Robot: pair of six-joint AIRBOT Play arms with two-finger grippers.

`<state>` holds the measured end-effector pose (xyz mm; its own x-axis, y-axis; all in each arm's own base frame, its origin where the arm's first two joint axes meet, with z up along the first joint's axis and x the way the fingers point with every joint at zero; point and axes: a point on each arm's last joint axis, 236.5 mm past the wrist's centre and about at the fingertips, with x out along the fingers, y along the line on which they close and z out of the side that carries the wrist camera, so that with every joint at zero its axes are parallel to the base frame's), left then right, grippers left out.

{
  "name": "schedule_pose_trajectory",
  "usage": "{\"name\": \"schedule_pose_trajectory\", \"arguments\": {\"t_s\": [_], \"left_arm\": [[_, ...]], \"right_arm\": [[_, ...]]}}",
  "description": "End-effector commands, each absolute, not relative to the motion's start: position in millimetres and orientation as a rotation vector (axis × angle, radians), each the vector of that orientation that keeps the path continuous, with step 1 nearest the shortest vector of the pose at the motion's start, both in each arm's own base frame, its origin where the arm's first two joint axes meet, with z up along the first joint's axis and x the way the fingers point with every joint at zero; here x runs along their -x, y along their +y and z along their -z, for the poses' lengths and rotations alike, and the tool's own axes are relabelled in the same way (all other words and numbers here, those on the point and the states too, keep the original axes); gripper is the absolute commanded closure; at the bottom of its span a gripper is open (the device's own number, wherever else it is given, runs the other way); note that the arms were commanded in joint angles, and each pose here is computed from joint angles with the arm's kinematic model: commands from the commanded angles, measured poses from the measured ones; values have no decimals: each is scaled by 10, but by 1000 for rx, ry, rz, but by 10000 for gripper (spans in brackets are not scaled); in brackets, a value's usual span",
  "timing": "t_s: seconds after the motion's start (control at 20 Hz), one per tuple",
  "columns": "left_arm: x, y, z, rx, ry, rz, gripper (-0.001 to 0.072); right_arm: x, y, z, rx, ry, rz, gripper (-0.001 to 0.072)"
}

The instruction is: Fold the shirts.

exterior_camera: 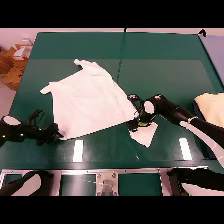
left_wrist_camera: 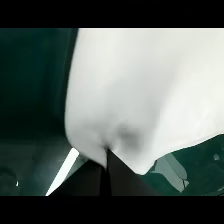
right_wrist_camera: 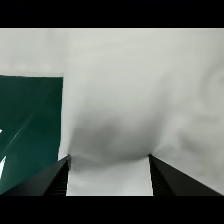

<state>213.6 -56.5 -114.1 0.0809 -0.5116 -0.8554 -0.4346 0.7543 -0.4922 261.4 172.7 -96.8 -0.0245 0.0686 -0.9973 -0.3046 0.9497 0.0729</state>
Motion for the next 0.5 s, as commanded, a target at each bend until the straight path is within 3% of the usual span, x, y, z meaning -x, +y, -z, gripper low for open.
{"name": "schedule_pose_trajectory", "arguments": {"t_s": [0.0, 0.2, 0.45], "left_arm": [[-2174, -567, 1159, 778, 1513, 88, 688], [-2175, -566, 1160, 769, 1511, 97, 688], [-2180, -563, 1161, 751, 1505, 112, 688]], "right_arm": [[-2542, 1736, 974, 149, 1616, -261, 147], [-2363, 1798, 950, 100, 1689, -249, 147], [-2264, 1879, 1019, 182, 1693, -263, 149]]}}
